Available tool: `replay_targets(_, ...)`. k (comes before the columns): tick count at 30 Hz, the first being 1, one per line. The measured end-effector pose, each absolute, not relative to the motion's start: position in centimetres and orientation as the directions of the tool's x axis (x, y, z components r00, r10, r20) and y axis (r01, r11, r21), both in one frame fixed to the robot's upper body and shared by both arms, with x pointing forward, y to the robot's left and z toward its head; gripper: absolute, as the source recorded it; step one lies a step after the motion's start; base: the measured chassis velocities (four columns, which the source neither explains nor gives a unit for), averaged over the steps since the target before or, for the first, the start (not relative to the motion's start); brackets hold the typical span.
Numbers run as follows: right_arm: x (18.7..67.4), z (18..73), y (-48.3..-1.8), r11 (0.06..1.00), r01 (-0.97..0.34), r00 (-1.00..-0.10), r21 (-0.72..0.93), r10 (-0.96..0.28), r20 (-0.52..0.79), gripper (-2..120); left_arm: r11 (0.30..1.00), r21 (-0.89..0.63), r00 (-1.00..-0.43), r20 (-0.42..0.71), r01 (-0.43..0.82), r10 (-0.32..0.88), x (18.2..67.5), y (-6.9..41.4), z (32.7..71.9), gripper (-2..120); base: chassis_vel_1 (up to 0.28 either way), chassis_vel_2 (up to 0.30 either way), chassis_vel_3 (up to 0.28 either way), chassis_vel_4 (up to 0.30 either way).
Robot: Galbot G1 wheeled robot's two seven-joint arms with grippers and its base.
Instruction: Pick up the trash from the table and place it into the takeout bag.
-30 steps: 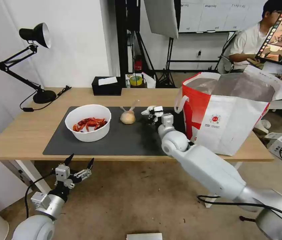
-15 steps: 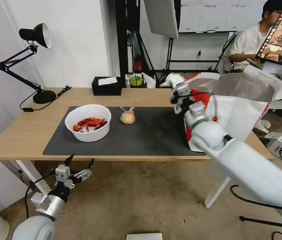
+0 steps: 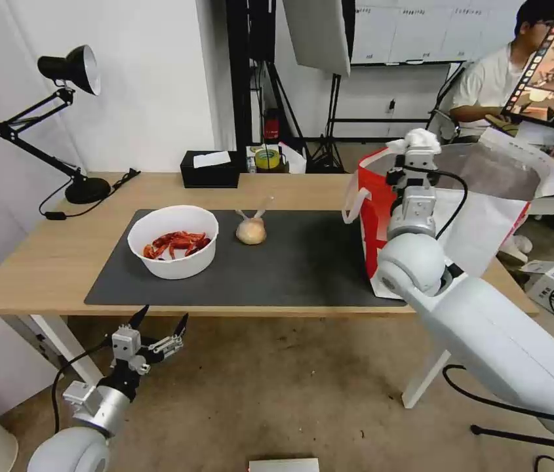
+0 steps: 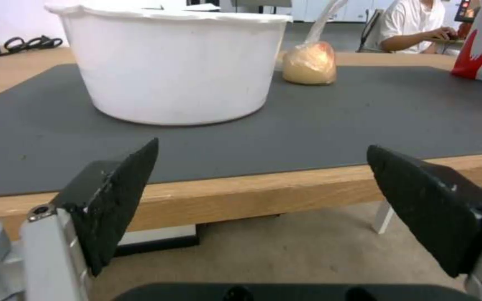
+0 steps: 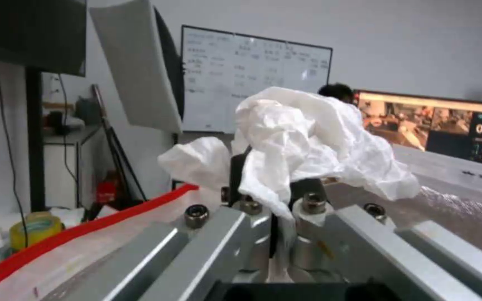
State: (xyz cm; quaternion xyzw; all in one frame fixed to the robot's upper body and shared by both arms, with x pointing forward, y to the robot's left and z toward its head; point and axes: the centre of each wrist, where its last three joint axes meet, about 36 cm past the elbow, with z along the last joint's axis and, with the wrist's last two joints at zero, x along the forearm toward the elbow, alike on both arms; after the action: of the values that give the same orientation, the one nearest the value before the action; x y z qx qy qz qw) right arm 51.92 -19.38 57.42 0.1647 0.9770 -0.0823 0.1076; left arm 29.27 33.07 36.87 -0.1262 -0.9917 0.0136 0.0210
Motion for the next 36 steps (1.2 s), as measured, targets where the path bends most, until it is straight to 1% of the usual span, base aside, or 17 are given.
replay_targets(10, 52.0, 58.9, -19.4, 0.936, 0.345, -0.928, -0.071, 0.328, -0.177, 0, 0.965, -0.029, -0.964, 0.034, 0.261, 0.262, 29.2, 32.8, 37.3, 100, 0.0, 0.0, 0.0, 0.0)
replay_targets(14, 51.8, 59.0, -19.6, 0.934, 0.348, -0.929, -0.083, 0.332, -0.161, 4, 0.965, -0.028, -0.964, 0.035, 0.262, 0.263, 29.2, 32.9, 37.3, 100, 0.0, 0.0, 0.0, 0.0)
replay_targets(16, 51.7, 59.1, -19.8, 0.935, 0.346, -0.931, -0.082, 0.332, -0.151, 15, 0.965, -0.028, -0.964, 0.035, 0.263, 0.263, 29.2, 32.9, 37.3, 100, 0.0, 0.0, 0.0, 0.0)
replay_targets(17, 51.7, 59.1, -19.8, 0.935, 0.346, -0.931, -0.082, 0.332, -0.151, 15, 0.965, -0.028, -0.964, 0.035, 0.263, 0.263, 29.2, 32.9, 37.3, 100, 0.0, 0.0, 0.0, 0.0)
replay_targets(20, 51.4, 59.5, -20.2, 0.941, 0.334, -0.938, -0.061, 0.325, -0.121, 30, 0.962, -0.033, -0.962, 0.035, 0.269, 0.271, 29.3, 32.6, 37.2, 100, 0.0, 0.0, 0.0, 0.0)
replay_targets(21, 51.4, 59.5, -20.2, 0.941, 0.334, -0.938, -0.061, 0.325, -0.121, 30, 0.962, -0.033, -0.962, 0.035, 0.269, 0.271, 29.3, 32.6, 37.2, 100, 0.0, 0.0, 0.0, 0.0)
replay_targets(22, 51.4, 59.5, -20.2, 0.941, 0.332, -0.939, -0.059, 0.324, -0.119, 34, 0.962, -0.032, -0.962, 0.035, 0.27, 0.271, 29.3, 32.6, 37.2, 100, 0.0, 0.0, 0.0, 0.0)
replay_targets(24, 51.4, 59.7, -20.3, 0.942, 0.33, -0.939, -0.055, 0.322, -0.119, 45, 0.962, -0.031, -0.962, 0.036, 0.271, 0.272, 29.4, 32.6, 37.2, 100, 0.0, 0.0, 0.0, 0.0)
replay_targets(25, 51.4, 59.7, -20.3, 0.942, 0.33, -0.939, -0.055, 0.322, -0.119, 45, 0.962, -0.031, -0.962, 0.036, 0.271, 0.272, 29.4, 32.6, 37.2, 100, 0.0, 0.0, 0.0, 0.0)
replay_targets(27, 51.5, 59.8, -20.3, 0.943, 0.329, -0.939, -0.053, 0.321, -0.122, 54, 0.962, -0.03, -0.961, 0.037, 0.272, 0.273, 29.4, 32.7, 37.2, 100, 0.0, 0.0, 0.0, 0.0)
replay_targets(28, 51.5, 59.9, -20.3, 0.943, 0.328, -0.94, -0.053, 0.32, -0.121, 61, 0.962, -0.03, -0.961, 0.037, 0.271, 0.272, 29.4, 32.7, 37.2, 100, 0.0, 0.0, 0.0, 0.0)
replay_targets(29, 51.5, 59.9, -20.3, 0.943, 0.328, -0.94, -0.053, 0.32, -0.121, 61, 0.962, -0.03, -0.961, 0.037, 0.271, 0.272, 29.4, 32.7, 37.2, 100, 0.0, 0.0, 0.0, 0.0)
replay_targets(31, 51.5, 59.9, -20.2, 0.945, 0.324, -0.941, -0.052, 0.316, -0.121, 71, 0.962, -0.03, -0.962, 0.038, 0.271, 0.272, 29.4, 32.7, 37.2, 100, 0.0, 0.0, 0.0, 0.0)
replay_targets(32, 51.5, 59.9, -20.2, 0.945, 0.324, -0.941, -0.052, 0.316, -0.121, 71, 0.962, -0.03, -0.962, 0.038, 0.271, 0.272, 29.4, 32.7, 37.2, 100, 0.0, 0.0, 0.0, 0.0)
replay_targets(34, 51.5, 60.0, -20.2, 0.945, 0.322, -0.942, -0.051, 0.314, -0.121, 82, 0.962, -0.03, -0.962, 0.038, 0.27, 0.271, 29.4, 32.8, 37.2, 100, 0.0, 0.0, 0.0, 0.0)
replay_targets(35, 51.5, 60.0, -20.2, 0.945, 0.322, -0.942, -0.051, 0.314, -0.121, 82, 0.962, -0.03, -0.962, 0.038, 0.27, 0.271, 29.4, 32.8, 37.2, 100, 0.0, 0.0, 0.0, 0.0)
replay_targets(36, 51.5, 60.0, -20.3, 0.946, 0.321, -0.942, -0.052, 0.313, -0.12, 86, 0.962, -0.03, -0.962, 0.038, 0.271, 0.272, 29.4, 32.8, 37.3, 100, 0.0, 0.0, 0.0, 0.0)
